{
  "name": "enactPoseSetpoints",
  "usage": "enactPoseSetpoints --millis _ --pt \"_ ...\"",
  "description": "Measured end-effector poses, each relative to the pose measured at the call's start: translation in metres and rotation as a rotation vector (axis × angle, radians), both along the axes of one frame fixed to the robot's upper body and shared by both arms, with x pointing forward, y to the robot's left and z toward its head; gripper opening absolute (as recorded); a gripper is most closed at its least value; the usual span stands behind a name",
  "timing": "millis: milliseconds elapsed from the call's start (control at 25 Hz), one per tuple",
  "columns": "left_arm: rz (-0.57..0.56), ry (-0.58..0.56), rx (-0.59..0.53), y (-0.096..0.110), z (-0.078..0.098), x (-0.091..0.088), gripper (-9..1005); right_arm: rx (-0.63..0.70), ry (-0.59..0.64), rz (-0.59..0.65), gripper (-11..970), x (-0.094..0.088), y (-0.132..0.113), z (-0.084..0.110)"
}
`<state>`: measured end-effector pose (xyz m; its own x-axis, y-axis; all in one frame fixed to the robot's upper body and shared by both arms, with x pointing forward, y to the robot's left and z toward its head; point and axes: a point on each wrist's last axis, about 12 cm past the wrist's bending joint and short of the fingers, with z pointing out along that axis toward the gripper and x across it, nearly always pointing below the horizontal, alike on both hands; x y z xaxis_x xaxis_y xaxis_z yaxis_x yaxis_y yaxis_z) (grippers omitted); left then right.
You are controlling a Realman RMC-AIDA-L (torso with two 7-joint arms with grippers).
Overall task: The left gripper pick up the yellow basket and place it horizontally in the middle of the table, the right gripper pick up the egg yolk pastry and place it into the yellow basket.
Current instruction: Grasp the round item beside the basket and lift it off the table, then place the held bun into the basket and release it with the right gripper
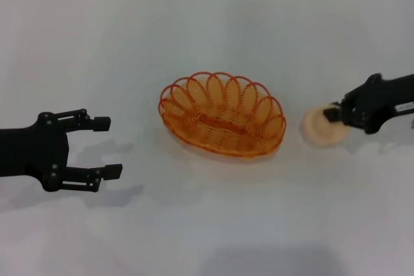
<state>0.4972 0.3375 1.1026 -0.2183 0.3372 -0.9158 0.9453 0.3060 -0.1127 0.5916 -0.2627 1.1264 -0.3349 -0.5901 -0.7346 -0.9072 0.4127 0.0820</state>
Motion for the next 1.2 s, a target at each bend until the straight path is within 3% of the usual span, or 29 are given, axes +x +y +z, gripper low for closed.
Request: enactPoseSetpoints --millis 120,440,800,1200 --pt "0.000 -0.003 0.003 0.000 -0.001 -0.001 887 0.061 -0.036 -0.021 42 -0.002 -0.011 0.019" --pt "-0.005 -0.026 0.011 0.000 -0.002 -0.001 887 0.233 -0.078 -0.015 38 0.001 0.001 0.035" --pt "-0.013 -0.040 0.013 -0.003 -0.004 -0.001 887 0.330 -0.105 0.066 37 0.011 0.064 0.018" --pt "-0.001 -0.047 0.023 -0.001 -0.004 0.001 887 0.353 -0.151 0.112 39 0.008 0.110 -0.002"
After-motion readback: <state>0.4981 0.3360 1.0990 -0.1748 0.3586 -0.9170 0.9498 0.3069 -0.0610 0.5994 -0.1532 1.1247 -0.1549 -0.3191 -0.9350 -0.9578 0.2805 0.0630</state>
